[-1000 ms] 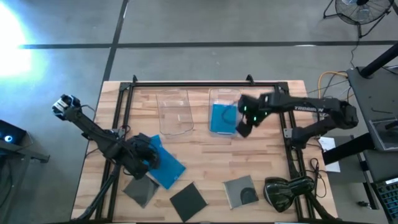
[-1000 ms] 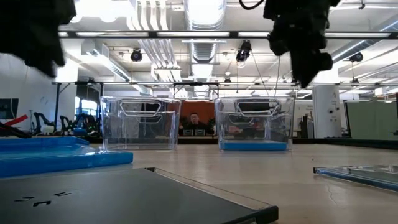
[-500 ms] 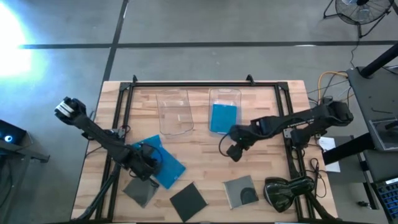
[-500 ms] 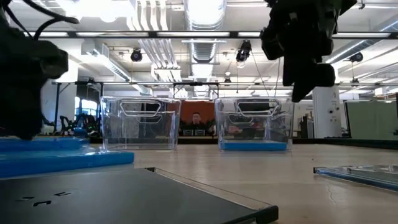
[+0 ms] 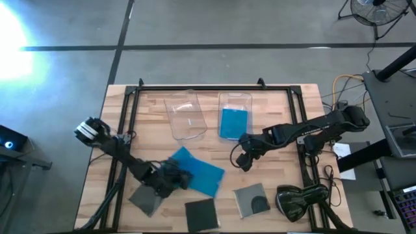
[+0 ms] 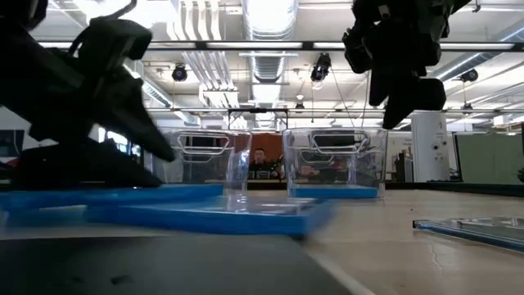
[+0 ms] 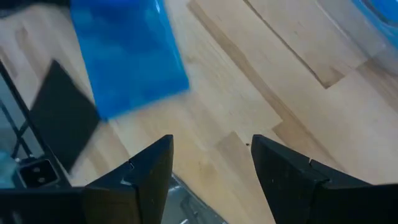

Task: Pick & place jewel cases by type
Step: Put the left blue CD case into the right transparent bin

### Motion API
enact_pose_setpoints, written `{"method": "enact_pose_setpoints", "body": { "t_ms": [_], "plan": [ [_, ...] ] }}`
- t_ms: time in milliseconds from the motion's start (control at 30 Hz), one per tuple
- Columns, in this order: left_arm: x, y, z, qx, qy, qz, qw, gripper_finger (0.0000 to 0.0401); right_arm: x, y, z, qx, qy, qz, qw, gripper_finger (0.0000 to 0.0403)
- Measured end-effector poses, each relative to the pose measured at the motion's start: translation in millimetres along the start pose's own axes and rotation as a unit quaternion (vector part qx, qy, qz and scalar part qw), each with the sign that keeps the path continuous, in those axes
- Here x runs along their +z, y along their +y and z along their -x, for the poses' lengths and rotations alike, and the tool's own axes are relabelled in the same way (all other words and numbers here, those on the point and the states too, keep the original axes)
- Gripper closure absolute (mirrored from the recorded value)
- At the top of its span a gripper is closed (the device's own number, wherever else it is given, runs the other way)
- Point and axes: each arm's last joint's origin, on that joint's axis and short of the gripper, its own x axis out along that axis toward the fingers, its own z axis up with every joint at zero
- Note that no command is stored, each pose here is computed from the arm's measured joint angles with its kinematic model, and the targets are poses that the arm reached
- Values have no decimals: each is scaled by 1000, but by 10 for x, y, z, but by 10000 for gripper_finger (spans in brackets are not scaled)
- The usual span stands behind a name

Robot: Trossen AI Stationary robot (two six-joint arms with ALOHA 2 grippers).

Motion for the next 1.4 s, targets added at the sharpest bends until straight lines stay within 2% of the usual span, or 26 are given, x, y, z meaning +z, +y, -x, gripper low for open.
{"method": "enact_pose_setpoints", "body": {
  "t_ms": [133, 333, 433, 533, 667, 767, 900, 1067, 1233, 1400],
  "plan": [
    [-1, -117, -60, -65, -12, 5, 998, 254, 31, 45, -13, 31, -18, -36, 999, 193],
    [226, -328, 204, -91, -21, -51, 994, 254, 107, 154, -183, 87, -30, -65, 994, 193],
    [359, -342, 380, -47, -2, -94, 994, 254, 136, 207, -372, 109, -22, -73, 991, 193],
    [510, -333, 575, 36, 13, -143, 989, 254, 155, 250, -591, 119, -20, -88, 989, 193],
    [664, -207, 771, 171, 32, -200, 964, 254, 186, 306, -865, 122, -15, -112, 986, 193],
    [668, -100, 799, 213, 62, -216, 951, 254, 223, 362, -1033, 121, -13, -113, 986, 193],
    [569, 98, 702, 228, 89, -215, 946, 254, 299, 451, -1200, 119, -16, -92, 989, 193],
    [434, 286, 544, 212, 91, -167, 959, 254, 397, 577, -1386, 118, -18, -75, 990, 193],
    [297, 329, 377, 172, 93, -138, 971, 254, 472, 673, -1535, 119, -19, -56, 991, 193],
    [208, 284, 264, 161, 88, -148, 972, 254, 526, 733, -1562, 115, -17, -55, 992, 193]
  ]
}}
